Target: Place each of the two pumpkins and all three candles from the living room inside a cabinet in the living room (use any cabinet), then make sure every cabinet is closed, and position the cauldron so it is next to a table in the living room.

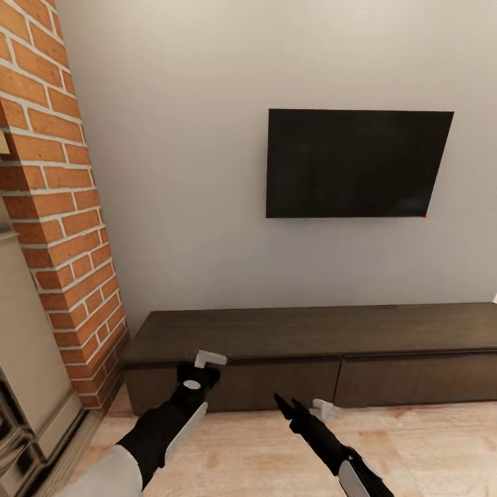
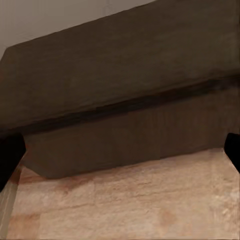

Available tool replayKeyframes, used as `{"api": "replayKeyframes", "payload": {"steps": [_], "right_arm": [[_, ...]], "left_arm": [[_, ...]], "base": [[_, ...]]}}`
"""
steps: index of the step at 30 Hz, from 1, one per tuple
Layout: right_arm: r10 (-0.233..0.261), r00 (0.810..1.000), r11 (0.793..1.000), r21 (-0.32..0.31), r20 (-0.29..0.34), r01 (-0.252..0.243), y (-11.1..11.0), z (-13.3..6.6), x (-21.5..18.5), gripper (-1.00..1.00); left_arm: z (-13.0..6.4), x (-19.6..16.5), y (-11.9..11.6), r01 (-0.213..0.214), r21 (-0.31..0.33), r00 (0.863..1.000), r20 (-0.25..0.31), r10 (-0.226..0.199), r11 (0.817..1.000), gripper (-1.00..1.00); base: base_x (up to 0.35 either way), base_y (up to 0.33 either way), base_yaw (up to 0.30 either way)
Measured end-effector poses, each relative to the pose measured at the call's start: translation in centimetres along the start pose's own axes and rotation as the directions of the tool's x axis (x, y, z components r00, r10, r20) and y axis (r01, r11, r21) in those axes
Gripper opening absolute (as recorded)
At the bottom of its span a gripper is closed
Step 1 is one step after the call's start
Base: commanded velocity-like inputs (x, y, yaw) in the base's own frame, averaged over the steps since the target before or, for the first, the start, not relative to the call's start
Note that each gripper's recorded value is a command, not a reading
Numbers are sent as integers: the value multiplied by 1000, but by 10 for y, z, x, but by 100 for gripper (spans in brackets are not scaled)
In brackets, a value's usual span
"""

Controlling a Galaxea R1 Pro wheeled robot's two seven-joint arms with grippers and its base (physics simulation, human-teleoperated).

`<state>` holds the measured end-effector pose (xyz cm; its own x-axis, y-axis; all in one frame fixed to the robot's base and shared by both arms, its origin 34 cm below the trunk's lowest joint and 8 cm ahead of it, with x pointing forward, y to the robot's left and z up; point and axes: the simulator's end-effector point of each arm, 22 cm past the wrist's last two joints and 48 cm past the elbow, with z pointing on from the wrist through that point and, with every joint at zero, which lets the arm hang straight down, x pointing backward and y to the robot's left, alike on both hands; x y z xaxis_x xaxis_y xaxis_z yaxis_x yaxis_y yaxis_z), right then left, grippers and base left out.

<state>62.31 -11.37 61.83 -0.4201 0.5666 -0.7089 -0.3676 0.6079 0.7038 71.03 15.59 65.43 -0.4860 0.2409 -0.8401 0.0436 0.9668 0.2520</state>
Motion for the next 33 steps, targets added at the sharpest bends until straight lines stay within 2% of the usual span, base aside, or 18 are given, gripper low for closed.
{"api": "replayKeyframes", "payload": {"steps": [1, 2, 4, 6, 13, 16, 20, 22, 23, 26, 27, 28, 30, 33], "right_arm": [[15, 1000, 999, 37, 0, -15, -7, 0, 1, 100], [22, 1000, 998, 62, -2, -22, -12, 1, 2, 100], [37, 999, 993, 115, -9, -36, -22, 2, 5, 100], [44, 999, 989, 140, -12, -42, -26, 4, 5, 100], [51, 999, 986, 160, -12, -48, -28, 7, 3, 100], [69, 997, 985, 163, -24, -64, -28, 6, 6, 100], [113, 993, 980, 169, -18, -108, -32, 5, 3, 100], [154, 988, 973, 173, 28, -156, -36, 5, -10, 100], [185, 980, 965, 176, 70, -195, -42, 3, -24, 100], [248, 962, 947, 181, 114, -266, -55, -3, -39, 100], [311, 942, 927, 178, 122, -330, -62, -8, -42, 100], [347, 930, 915, 173, 124, -364, -64, -10, -44, 100], [446, 886, 877, 133, 128, -461, -65, -12, -54, 100], [492, 861, 860, 80, 128, -503, -58, -10, -65, 100]], "left_arm": [[-32, -69, -14, 37, 61, 989, 141, -45, 997, 100], [-41, -81, -15, 41, 76, 985, 163, -53, 996, 100], [-48, -82, -16, 29, 84, 987, 157, -42, 996, 100], [-52, -81, -16, 19, 88, 988, 150, -32, 996, 100], [-56, -81, -16, 11, 92, 989, 145, -24, 996, 100], [-57, -81, -16, 10, 92, 989, 145, -23, 996, 100], [-57, -83, -17, 10, 93, 989, 148, -24, 996, 100], [-60, -87, -17, 12, 98, 987, 156, -27, 995, 100], [-63, -90, -18, 12, 102, 986, 162, -29, 995, 100], [-68, -95, -19, 7, 110, 987, 162, -24, 994, 100], [-74, -100, -20, -1, 117, 987, 161, -18, 993, 100], [-77, -102, -21, -5, 121, 987, 161, -15, 993, 100], [-88, -111, -21, -17, 132, 986, 167, -5, 991, 100], [-93, -115, -19, -25, 134, 986, 170, 2, 991, 100]], "base": [[-46, 0, 0], [-73, 0, 0], [-136, 0, 0], [-183, 0, 0], [-71, 0, 0], [-56, 0, 0], [-108, 0, 0], [-50, 0, 0], [-31, 0, 0], [-19, 0, 0], [-10, 0, 0], [-7, 0, 0], [-4, 0, 0], [-2, 0, 0]]}}
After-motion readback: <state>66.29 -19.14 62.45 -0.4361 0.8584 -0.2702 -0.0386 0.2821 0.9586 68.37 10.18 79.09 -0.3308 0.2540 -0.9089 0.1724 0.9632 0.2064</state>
